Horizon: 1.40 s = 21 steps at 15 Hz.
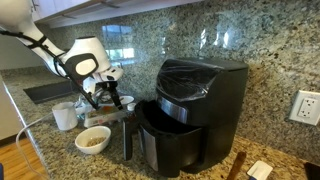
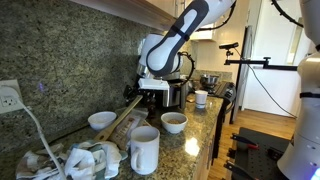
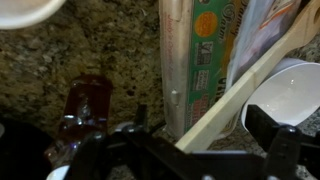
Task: Use the wooden spoon to mix the contents of the white bowl
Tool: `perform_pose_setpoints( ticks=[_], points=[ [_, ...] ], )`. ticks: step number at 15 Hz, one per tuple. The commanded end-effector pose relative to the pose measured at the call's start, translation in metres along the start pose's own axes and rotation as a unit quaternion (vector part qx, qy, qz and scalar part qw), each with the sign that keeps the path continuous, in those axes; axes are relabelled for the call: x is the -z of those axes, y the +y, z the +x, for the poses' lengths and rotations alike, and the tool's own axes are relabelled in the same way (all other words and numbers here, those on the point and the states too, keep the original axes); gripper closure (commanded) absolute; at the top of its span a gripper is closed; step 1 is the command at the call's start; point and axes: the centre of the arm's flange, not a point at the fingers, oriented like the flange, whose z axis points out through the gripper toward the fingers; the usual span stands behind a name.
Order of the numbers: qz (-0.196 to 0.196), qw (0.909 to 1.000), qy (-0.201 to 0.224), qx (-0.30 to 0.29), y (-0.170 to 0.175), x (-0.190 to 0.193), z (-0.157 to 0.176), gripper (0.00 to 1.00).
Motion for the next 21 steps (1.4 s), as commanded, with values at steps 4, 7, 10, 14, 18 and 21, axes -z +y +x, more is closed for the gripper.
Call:
perform_pose_setpoints(
  ticks=[4,7,10,14,18,21],
  points=[
    [-0.001,0.9999,0.016,0.004,-0.003,-0.002,0.005,0.25],
    [-0.001,0.9998,0.018,0.009,-0.007,-0.002,0.004,0.42],
    [0.000,0.9997,0.019,0.015,-0.012,-0.002,0.004,0.64],
    [0.003,0.9995,0.025,0.020,-0.019,0.000,0.008,0.91],
    [0.004,0.9993,0.030,0.024,-0.024,0.001,0.009,0.94],
    [0.004,0.9991,0.031,0.029,-0.030,-0.001,0.011,0.94]
  ],
)
